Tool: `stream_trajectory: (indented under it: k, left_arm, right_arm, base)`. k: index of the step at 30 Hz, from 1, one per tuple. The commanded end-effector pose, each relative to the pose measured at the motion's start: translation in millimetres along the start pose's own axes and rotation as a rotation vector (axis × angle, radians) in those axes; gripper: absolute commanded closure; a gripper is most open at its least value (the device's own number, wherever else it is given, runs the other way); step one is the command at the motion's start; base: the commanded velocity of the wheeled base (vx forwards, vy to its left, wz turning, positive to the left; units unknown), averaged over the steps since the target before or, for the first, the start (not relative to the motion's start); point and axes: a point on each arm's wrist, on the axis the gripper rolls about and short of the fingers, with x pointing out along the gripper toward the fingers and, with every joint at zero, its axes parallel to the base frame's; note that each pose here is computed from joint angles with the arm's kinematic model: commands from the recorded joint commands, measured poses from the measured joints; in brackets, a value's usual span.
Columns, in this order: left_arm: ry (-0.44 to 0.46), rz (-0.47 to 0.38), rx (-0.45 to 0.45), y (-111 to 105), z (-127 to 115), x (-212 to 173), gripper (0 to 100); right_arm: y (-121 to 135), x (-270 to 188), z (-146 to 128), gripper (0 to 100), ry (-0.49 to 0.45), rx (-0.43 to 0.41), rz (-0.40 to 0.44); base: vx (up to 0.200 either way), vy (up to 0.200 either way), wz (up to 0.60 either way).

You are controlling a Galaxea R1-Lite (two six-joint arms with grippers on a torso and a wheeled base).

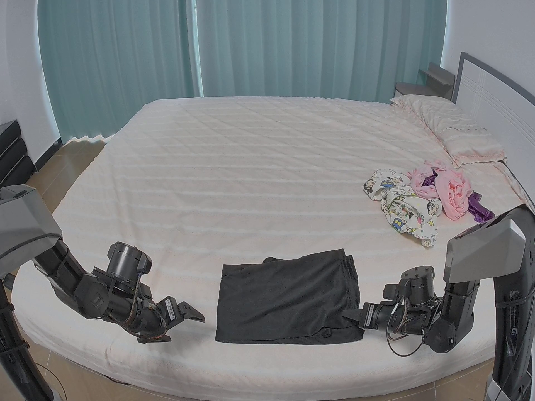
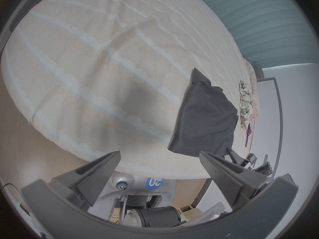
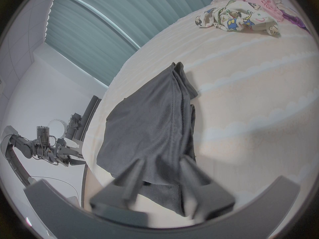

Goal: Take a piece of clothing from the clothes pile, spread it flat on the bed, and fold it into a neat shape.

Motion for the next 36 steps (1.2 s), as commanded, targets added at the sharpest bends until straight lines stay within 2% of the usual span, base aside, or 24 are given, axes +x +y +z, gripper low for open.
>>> stream_trajectory:
  k: [1,13,18,32,33,36]
  left_arm:
    - [0.001,0.001,-0.001,0.2,0.1,0.5,0]
    - [0.0,0.0,0.0,-0.2,0.4,0.5,0]
    - [0.0,0.0,-0.002,-0.2,0.4,0.5,0]
    - [0.0,0.0,0.0,-0.2,0.4,0.5,0]
    - [0.0,0.0,0.0,-0.2,0.4,0.5,0]
    - [0.0,0.0,0.0,-0.2,0.4,0.5,0]
  right_arm:
    - [-2.9,-0.8,-6.2,100,0.027,-0.002,-0.013]
    - [5.2,-32.7,0.9,100,-0.001,-0.021,-0.009]
    - [-3.0,-38.2,-9.5,100,0.062,-0.061,-0.013]
    - [-13.6,-37.6,-17.8,100,0.109,-0.119,-0.042]
    - [-13.7,-36.6,-18.9,0,0.115,-0.119,-0.042]
    - [-15.3,-32.0,-21.2,0,0.123,-0.122,-0.042]
  base:
    - [0.0,0.0,0.0]
    - [0.0,0.0,0.0]
    - [0.0,0.0,0.0]
    - [0.0,0.0,0.0]
    - [0.0,0.0,0.0]
    - [0.0,0.0,0.0]
